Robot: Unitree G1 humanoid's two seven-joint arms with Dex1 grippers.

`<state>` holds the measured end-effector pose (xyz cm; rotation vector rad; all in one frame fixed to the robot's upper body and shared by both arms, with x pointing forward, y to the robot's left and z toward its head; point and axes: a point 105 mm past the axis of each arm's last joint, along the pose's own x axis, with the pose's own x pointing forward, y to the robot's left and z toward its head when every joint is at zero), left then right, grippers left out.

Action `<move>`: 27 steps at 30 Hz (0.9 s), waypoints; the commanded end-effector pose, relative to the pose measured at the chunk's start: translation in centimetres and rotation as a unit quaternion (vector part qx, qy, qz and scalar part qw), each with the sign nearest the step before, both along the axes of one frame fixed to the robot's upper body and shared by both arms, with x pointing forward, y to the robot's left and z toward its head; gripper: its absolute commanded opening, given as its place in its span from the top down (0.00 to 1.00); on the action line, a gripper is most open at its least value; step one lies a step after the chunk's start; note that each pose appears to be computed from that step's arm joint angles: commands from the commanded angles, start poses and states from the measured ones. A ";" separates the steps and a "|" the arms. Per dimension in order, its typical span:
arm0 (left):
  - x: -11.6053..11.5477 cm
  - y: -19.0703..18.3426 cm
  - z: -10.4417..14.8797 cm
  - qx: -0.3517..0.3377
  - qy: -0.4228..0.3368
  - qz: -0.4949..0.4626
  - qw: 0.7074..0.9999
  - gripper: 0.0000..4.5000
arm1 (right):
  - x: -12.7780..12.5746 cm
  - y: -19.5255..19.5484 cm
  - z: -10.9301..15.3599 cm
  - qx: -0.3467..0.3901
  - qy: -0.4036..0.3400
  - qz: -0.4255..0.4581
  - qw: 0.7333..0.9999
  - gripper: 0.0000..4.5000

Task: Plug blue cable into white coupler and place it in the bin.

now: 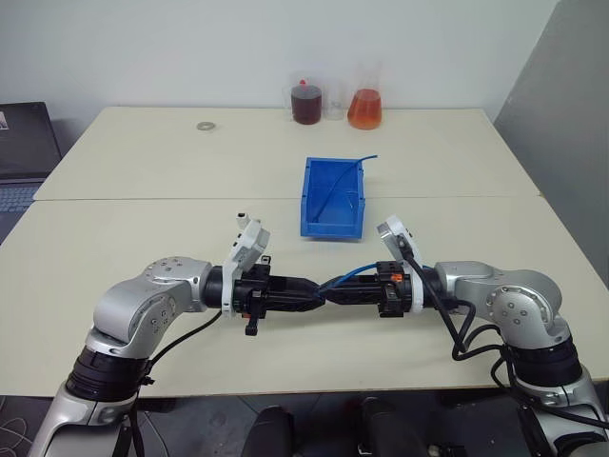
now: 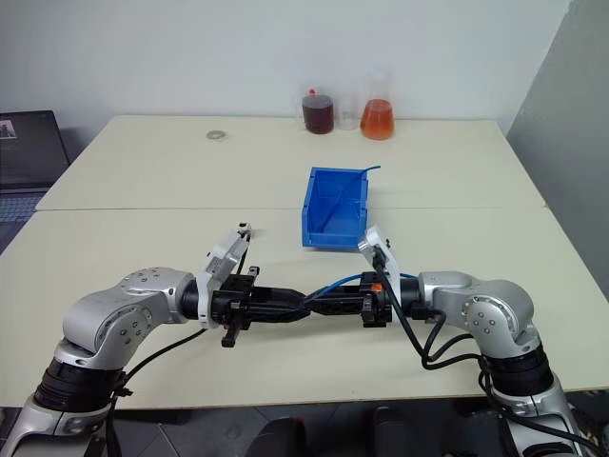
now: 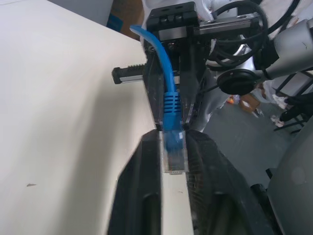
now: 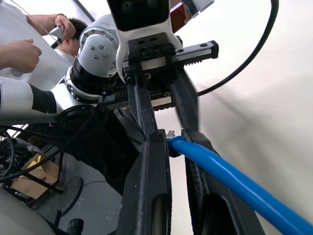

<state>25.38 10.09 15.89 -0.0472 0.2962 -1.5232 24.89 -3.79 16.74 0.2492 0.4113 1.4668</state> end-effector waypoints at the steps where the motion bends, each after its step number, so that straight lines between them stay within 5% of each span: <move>1: -0.2 -0.3 0.4 0.009 -0.036 -0.009 0.999 0.57 | -0.3 0.3 1.1 0.008 -0.031 0.015 0.999 0.97; 14: 0.3 3.9 -1.3 0.050 -0.059 0.123 0.989 0.00 | 2.1 -1.7 1.0 -0.021 -0.092 -0.051 0.994 0.97; 16: 0.5 4.5 -1.4 0.050 -0.067 0.154 0.985 0.00 | 2.3 -2.0 0.9 -0.025 -0.098 -0.057 0.993 0.97; 19: 2.7 6.9 -2.0 0.043 -0.114 0.332 0.935 0.00 | 2.8 -3.0 0.2 -0.036 -0.105 -0.089 0.990 0.97; 27: 7.1 10.4 -3.8 0.119 -0.153 0.574 0.796 0.00 | 2.6 -2.8 -0.4 -0.028 -0.100 -0.102 0.989 0.97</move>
